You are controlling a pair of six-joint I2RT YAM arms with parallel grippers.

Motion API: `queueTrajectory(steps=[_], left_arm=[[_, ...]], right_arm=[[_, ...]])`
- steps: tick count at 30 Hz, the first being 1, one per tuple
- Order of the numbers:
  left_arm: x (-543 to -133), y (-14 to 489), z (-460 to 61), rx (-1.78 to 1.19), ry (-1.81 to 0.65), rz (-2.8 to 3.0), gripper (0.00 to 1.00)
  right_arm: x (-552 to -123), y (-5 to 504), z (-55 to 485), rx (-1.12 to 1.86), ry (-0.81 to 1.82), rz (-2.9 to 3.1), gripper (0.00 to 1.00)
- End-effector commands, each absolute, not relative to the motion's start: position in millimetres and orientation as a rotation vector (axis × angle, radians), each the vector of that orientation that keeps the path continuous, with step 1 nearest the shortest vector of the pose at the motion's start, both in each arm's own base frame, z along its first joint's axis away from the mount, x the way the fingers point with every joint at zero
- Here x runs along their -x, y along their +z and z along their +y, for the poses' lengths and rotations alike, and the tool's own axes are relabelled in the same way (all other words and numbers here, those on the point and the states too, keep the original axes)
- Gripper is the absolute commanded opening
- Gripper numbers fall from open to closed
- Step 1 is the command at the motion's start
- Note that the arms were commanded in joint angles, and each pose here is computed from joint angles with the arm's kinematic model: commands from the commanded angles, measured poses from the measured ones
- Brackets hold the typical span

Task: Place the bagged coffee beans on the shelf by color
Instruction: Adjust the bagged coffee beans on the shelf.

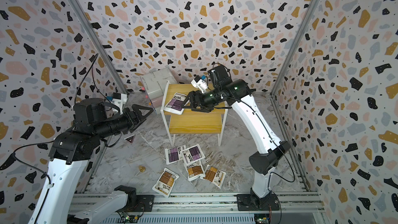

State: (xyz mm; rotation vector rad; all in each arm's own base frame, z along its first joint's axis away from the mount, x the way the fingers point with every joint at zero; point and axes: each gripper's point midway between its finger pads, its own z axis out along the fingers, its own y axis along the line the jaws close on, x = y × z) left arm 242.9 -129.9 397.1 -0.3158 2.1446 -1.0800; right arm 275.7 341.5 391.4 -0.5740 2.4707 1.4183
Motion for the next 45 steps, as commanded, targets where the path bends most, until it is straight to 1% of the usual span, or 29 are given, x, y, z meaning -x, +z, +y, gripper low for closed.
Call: queueTrajectory(steps=[1,18,22,27,31,36,40,45], left_arm=[[-234.6,407.4,-131.3,0.254,-1.087,2.12,0.8],[-232.3,400.3,-132.3,0.236,-1.086,2.146,0.81],[-231.8,398.3,-132.1,0.237,-1.084,2.154,0.82],[-232.0,395.9,-133.7,0.237,-1.094,2.162,0.83],[-230.2,389.8,-137.4,0.242,-1.129,2.178,0.85],[-211.8,365.2,-138.4,0.265,-1.169,2.219,0.85],[-181.9,330.8,-134.9,0.295,-1.179,2.286,0.85],[-149.6,272.8,-134.9,0.366,-1.23,2.388,0.83]], right_arm=[[-279.7,400.6,348.7,0.581,1.467,2.423,0.78],[-321.0,393.1,372.9,0.563,1.456,2.392,0.77],[-322.1,392.3,365.4,0.551,1.404,2.4,0.77],[-318.5,404.0,334.7,0.529,1.222,2.379,0.77],[-296.2,427.3,310.1,0.559,1.143,2.326,0.78],[-248.4,434.6,283.9,0.608,1.117,2.341,0.78],[-205.3,414.2,269.0,0.614,1.127,2.403,0.77],[-170.0,365.2,249.4,0.496,1.164,2.488,0.75]])
